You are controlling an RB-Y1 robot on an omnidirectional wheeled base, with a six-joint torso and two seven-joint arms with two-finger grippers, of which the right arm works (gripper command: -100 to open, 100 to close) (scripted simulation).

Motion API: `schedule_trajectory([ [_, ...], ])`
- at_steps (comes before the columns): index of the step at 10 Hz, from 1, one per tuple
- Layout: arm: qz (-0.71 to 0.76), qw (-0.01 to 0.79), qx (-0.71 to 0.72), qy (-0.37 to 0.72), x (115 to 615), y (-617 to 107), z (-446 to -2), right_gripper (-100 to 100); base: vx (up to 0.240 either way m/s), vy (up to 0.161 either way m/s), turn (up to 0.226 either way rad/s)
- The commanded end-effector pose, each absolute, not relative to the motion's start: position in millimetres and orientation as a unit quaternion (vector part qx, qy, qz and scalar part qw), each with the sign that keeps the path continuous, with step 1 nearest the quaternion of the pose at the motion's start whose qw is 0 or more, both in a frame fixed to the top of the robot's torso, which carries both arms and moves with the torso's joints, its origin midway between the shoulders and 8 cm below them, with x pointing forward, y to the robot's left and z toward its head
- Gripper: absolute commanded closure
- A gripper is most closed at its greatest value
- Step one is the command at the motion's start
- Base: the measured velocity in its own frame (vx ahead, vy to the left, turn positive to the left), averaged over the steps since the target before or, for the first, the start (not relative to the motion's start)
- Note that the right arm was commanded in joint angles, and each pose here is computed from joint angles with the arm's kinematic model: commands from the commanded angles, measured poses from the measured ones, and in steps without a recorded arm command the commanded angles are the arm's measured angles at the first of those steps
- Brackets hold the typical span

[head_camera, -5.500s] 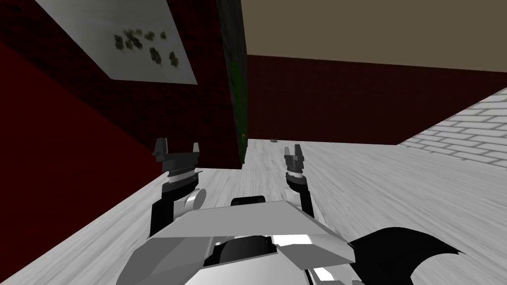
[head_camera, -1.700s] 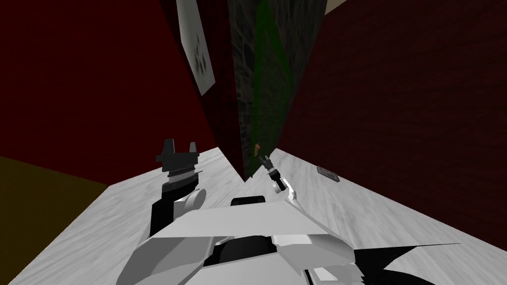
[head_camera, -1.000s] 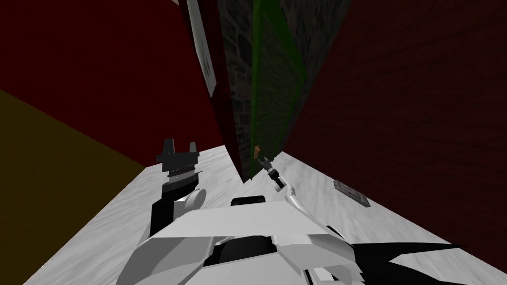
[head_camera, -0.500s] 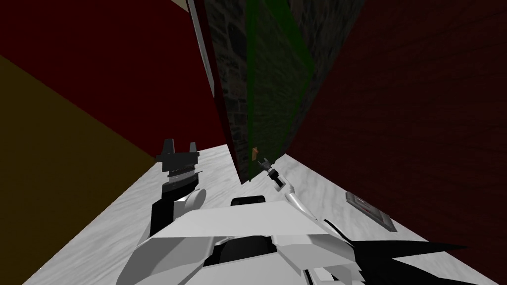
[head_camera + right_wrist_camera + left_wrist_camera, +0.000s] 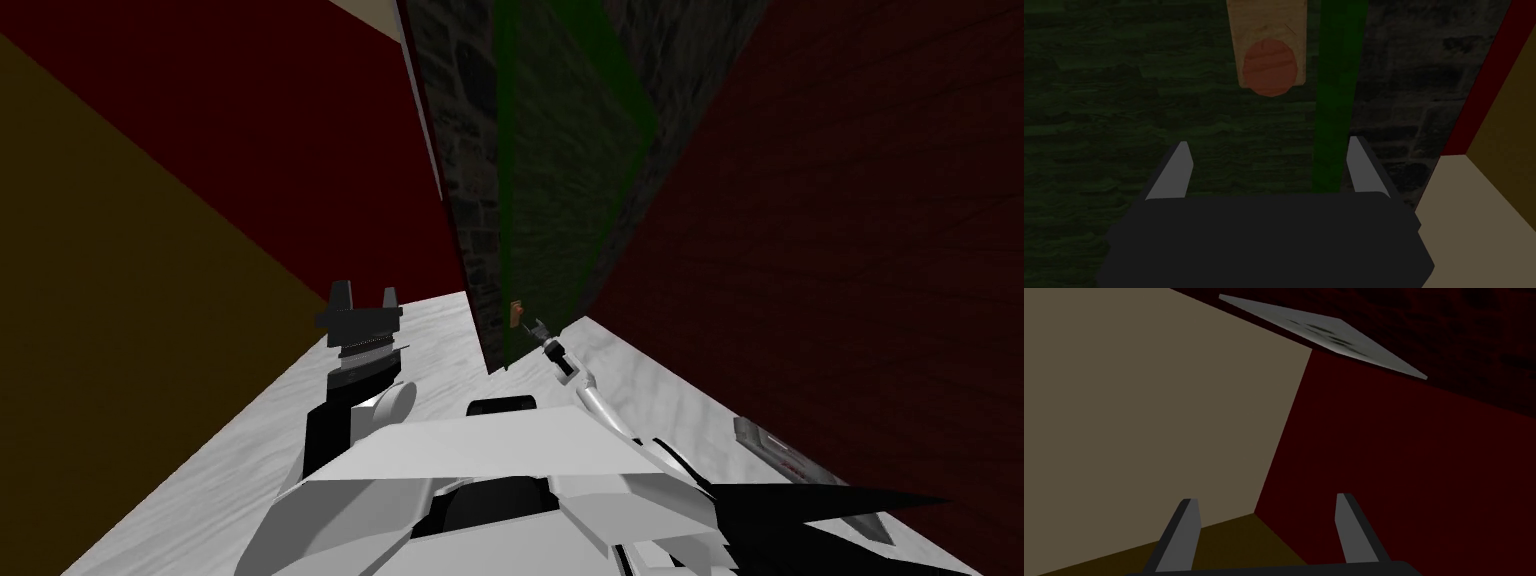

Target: Push the door open

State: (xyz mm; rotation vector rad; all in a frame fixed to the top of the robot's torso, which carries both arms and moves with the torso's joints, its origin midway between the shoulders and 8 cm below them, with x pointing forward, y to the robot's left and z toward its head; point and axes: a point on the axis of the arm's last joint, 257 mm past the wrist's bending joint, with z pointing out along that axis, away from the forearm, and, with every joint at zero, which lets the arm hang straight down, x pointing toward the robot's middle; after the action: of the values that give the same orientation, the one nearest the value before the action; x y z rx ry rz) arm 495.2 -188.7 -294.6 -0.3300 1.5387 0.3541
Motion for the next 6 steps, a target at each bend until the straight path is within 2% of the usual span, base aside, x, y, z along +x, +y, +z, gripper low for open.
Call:
schedule_trajectory([
  [1,0.140,0.696,-0.131,0.692,503,-213,-295,-100,0.092,0.071,0.309],
  [2,0.133,0.698,-0.124,0.693,506,-224,-295,-100,0.103,0.075,0.281],
  [6,0.106,0.703,-0.094,0.697,515,-263,-296,-100,0.074,0.052,0.204],
])
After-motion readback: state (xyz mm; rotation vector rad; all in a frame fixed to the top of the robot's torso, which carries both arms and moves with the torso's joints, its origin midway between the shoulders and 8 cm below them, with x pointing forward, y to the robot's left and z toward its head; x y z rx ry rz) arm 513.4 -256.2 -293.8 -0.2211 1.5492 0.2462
